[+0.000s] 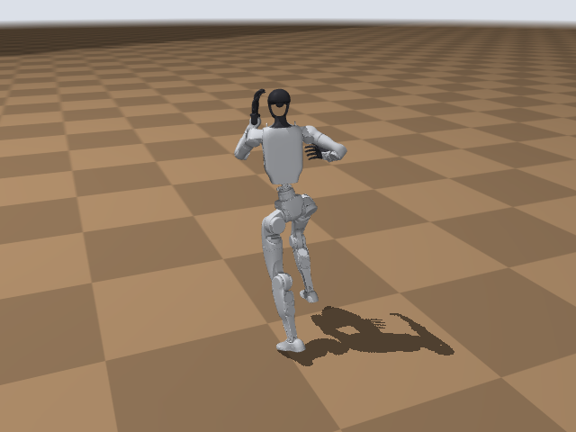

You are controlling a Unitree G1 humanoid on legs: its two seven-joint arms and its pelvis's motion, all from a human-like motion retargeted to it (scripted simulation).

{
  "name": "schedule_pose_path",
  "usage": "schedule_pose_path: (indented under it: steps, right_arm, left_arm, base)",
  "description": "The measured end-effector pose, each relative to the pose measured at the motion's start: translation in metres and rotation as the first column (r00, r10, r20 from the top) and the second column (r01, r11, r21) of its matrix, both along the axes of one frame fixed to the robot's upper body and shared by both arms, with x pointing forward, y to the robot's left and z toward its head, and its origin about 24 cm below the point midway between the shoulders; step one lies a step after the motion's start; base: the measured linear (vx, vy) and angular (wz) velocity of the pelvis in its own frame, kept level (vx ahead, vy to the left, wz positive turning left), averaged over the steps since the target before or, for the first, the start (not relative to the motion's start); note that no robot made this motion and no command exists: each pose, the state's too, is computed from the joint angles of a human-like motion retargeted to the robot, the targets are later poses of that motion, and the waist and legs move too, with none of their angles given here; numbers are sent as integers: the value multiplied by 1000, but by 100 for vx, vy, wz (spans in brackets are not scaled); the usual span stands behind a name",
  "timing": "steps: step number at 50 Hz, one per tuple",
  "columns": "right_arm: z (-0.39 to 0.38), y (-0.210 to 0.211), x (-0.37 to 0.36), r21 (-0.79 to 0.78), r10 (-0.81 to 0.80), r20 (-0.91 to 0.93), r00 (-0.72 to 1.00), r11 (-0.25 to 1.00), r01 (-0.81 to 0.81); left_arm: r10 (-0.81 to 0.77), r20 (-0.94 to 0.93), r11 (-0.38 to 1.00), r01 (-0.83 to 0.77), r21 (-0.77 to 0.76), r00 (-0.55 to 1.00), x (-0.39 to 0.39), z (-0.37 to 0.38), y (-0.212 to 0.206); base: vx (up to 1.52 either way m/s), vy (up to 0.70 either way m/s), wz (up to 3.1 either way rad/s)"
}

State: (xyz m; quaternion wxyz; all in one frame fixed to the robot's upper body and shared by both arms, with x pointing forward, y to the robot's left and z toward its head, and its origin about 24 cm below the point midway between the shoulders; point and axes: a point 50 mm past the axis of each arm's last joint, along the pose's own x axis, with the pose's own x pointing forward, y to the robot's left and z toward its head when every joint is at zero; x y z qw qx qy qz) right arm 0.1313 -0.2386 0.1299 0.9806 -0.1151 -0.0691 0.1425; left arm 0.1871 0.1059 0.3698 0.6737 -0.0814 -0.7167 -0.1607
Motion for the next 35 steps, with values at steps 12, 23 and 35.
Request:
schedule_pose_path:
  steps: [12,23,35]
  right_arm:
    - [-22,-10,36,-20,-157,15,988,987,157]
    - [153,121,100,236,19,808,589,905,-353]
    - [117,138,44,121,326,751,574,787,-605]
  left_arm:
    - [231,-529,972,-171,161,817,58,-100,52]
    - [179,-984,969,-173,178,-11,-52,-263,150]
    - [330,-941,937,-148,317,73,-24,-264,138]
  base:
    - [132,-48,14]
    - [127,-18,-107]
    - [142,20,-19]
